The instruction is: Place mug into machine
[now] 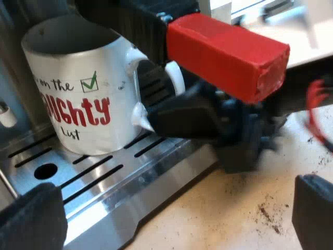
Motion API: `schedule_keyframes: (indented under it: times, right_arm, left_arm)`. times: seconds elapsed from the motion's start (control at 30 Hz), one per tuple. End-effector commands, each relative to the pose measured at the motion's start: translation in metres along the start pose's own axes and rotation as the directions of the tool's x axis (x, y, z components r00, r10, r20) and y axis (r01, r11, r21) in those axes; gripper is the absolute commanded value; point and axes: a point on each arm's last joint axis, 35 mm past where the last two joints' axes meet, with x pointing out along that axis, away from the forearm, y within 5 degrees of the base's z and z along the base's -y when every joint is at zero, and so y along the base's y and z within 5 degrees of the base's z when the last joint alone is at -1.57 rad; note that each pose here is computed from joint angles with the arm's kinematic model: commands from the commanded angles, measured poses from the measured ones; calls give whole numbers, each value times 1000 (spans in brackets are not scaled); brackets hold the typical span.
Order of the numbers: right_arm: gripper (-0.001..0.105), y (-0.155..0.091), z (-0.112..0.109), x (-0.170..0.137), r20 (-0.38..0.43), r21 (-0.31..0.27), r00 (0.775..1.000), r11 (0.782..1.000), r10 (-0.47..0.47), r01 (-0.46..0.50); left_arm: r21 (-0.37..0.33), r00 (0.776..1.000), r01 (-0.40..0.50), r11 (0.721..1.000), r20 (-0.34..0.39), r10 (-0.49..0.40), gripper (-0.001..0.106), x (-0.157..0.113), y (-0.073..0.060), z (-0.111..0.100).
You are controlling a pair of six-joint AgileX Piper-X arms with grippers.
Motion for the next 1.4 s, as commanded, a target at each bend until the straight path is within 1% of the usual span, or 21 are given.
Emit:
schedule_keyframes:
  times: [0.03,0.07,0.1,0.13,0.2,0.27,0.33,0.37,0.4,0.47,0.5,0.57,0.6,0.63,0.77,0.87,0.93,1.1,1.17,1.23,1.4]
  right_arm:
    - [48,-3,2,-15,14,-10,1000,1000,7,-6]
    - [48,-4,0,-26,20,-13,1000,1000,15,-15]
    - [48,-4,0,-28,19,-14,1000,1000,17,-17]
    - [48,-5,-1,-46,16,-26,999,999,36,-35]
    - [48,-6,0,-60,11,-37,999,999,33,-33]
    - [48,-7,4,-75,20,-44,999,998,38,-37]
    - [46,-9,14,-90,44,-44,997,998,55,-53]
    - [42,-11,20,-99,66,-39,996,997,61,-59]
    - [40,-12,23,-103,75,-38,995,997,65,-63]
    - [28,-17,31,-117,109,-28,992,997,70,-67]
    - [24,-19,34,-121,118,-26,991,997,70,-67]
    - [8,-25,41,-137,153,-12,986,998,59,-58]
    - [6,-26,43,-140,160,-10,986,998,56,-56]
    - [0,-29,48,-149,188,6,981,999,44,-46]
    - [0,-33,59,-174,270,34,962,998,43,-54]
    - [0,-31,65,-188,318,40,945,995,72,-89]
    - [0,-28,71,-192,335,44,939,994,82,-103]
    - [0,-24,86,-197,345,77,938,996,16,-45]
    - [0,-20,102,-195,349,94,937,995,-15,-19]
    - [0,-17,107,-191,345,90,938,996,-13,-19]
    - [0,-1,120,-171,315,68,949,998,-12,-10]
  left_arm:
    - [0,999,-3,1000,51,3,89,-1,-1,6]
    - [0,998,-2,1000,58,2,89,-1,-1,7]
    - [0,998,-2,1000,58,2,89,-1,-1,7]
    - [0,998,-2,1000,58,2,89,-1,-1,7]
    - [0,998,-2,1000,58,2,89,-1,-1,7]
    - [1,998,0,1000,69,0,89,-2,-1,9]
    - [1,996,3,1000,86,-3,89,-4,-2,14]
    - [3,993,8,1000,115,-9,89,-7,-4,20]
    - [4,992,10,1000,126,-11,89,-8,-4,23]
    - [7,983,20,1000,181,-21,89,-14,-7,36]
    - [8,982,21,1000,188,-22,89,-15,-7,39]
    - [9,977,25,1000,211,-26,89,-23,-10,50]
    - [10,976,26,1000,218,-27,89,-25,-10,54]
    - [11,973,27,1000,227,-29,89,-29,-12,60]
    - [13,967,32,999,254,-34,89,-46,-16,82]
    - [11,973,28,1000,230,-30,89,-56,-19,95]
    - [8,977,19,1000,212,-21,89,-62,-20,102]
    - [6,980,7,1000,197,-8,89,-75,-23,116]
    - [4,981,-2,1000,192,2,89,-78,-23,118]
    - [-1,981,-27,1000,190,27,89,-87,-24,123]
    - [0,973,-21,1000,228,21,89,-102,-24,123]
